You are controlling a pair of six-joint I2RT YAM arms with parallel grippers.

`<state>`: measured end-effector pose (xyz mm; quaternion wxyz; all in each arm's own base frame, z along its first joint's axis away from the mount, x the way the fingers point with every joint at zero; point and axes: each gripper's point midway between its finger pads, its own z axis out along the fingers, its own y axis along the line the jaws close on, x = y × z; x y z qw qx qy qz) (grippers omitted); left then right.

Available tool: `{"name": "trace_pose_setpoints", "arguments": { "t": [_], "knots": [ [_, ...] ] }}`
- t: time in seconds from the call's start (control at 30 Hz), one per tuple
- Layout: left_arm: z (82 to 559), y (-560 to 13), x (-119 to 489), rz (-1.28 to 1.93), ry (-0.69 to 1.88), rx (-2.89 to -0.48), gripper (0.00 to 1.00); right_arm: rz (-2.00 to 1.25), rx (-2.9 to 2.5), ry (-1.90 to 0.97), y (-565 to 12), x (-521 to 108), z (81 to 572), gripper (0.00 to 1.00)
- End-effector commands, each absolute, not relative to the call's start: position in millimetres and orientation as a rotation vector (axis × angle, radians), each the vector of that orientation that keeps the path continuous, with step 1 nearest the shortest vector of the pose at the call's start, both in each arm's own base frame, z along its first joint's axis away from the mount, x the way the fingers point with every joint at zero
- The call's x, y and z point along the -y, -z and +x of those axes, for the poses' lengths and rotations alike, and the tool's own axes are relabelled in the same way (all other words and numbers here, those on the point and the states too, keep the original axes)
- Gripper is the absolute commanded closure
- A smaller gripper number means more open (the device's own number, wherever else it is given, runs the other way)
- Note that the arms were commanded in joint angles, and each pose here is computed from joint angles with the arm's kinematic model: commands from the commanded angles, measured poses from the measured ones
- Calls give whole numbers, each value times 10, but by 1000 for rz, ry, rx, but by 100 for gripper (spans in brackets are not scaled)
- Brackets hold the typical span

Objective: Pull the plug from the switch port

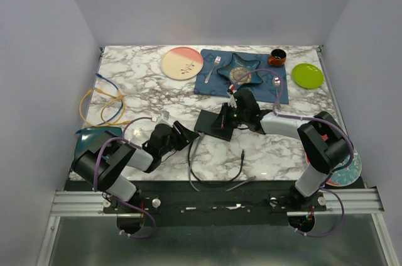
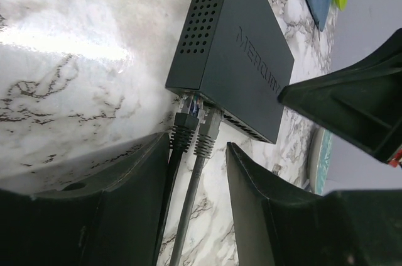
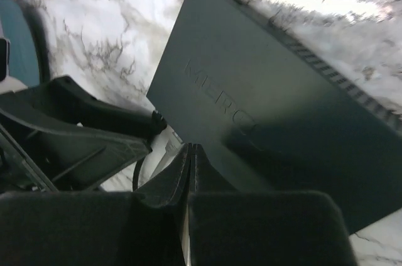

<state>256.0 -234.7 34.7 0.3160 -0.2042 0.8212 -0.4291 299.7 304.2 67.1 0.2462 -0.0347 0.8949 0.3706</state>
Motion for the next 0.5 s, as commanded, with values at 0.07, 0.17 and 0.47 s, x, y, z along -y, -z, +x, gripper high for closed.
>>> {"name": "trace_pose_setpoints", "arguments": {
  "t": [0.07, 0.17, 0.47],
  "knots": [
    [2594, -234, 2305, -535, 1035, -2210, 35, -170, -2424, -1230, -672, -3280, 2837, 92],
    [2646, -294, 2267, -528, 985, -2207, 25, -156, -2445, -1231, -586, -3287, 2835, 93],
    [2694, -323, 2026, -515, 784, -2233, 1, -76, -2520, -1230, -266, -3287, 2819, 93]
  ]
}}
